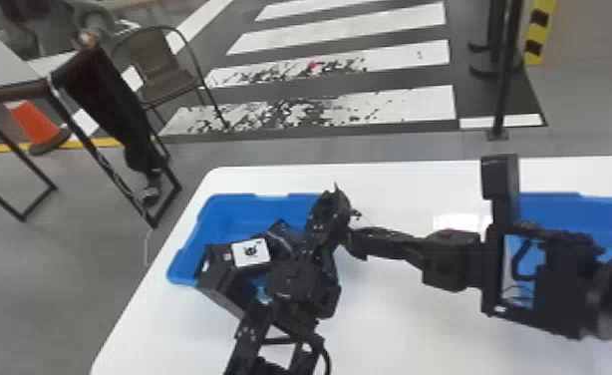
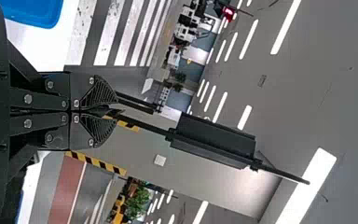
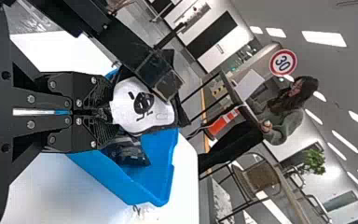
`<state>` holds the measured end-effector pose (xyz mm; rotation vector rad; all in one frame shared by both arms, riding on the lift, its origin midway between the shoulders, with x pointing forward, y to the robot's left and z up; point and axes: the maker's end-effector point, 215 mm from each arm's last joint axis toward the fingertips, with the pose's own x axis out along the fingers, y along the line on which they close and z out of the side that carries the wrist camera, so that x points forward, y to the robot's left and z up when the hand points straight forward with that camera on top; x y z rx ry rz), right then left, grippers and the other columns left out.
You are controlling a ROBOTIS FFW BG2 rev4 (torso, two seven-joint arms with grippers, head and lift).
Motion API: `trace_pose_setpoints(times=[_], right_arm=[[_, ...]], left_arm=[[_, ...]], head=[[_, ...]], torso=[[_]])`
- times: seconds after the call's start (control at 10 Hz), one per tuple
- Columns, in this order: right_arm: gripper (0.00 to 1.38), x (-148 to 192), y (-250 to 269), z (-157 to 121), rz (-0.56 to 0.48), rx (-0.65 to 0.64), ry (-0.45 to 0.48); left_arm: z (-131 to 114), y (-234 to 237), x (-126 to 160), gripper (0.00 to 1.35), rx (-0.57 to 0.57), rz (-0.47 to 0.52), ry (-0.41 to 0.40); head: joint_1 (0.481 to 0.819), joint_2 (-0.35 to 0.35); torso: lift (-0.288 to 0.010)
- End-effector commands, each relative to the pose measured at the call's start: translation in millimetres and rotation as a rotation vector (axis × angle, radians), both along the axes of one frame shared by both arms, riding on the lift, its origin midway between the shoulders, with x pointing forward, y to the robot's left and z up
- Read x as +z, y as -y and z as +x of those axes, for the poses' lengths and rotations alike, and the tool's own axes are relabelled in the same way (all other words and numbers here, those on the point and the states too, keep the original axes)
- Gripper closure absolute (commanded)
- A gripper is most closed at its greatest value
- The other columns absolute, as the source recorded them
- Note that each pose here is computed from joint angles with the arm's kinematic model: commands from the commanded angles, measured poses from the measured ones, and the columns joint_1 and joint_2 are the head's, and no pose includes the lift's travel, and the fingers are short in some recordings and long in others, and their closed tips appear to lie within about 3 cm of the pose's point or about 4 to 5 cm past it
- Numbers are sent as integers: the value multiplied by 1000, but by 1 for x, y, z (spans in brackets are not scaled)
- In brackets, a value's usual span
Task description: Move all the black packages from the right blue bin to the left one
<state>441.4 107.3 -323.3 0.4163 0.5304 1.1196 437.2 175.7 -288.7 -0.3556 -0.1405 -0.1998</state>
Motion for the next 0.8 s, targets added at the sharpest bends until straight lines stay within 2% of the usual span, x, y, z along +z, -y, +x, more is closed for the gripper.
trace_pose_setpoints(times=[0.0,0.1,0.2,0.3,0.5,0.6,0.7], right_arm=[[1018,8,1,15,19,-29,35],[745,9,1,17,24,-32,51],[217,9,3,21,30,-41,54],[7,8,4,23,36,-46,54],[202,8,5,24,65,-52,38],[248,4,7,24,74,-55,16],[256,6,6,23,85,-55,11]], left_arm=[[0,2,9,1211,-3,-42,18],[1,-6,13,1211,11,-49,31],[4,-18,17,1211,34,-39,43],[7,-36,20,1211,72,-3,54],[16,-92,12,1211,194,135,58],[25,-127,0,1211,271,243,49],[36,-151,-22,1211,315,302,9]], head=[[695,350],[695,344],[695,341],[695,349],[695,350],[695,350],[695,350]], torso=[[-154],[-154],[-154],[-154],[-154],[-154],[-154]])
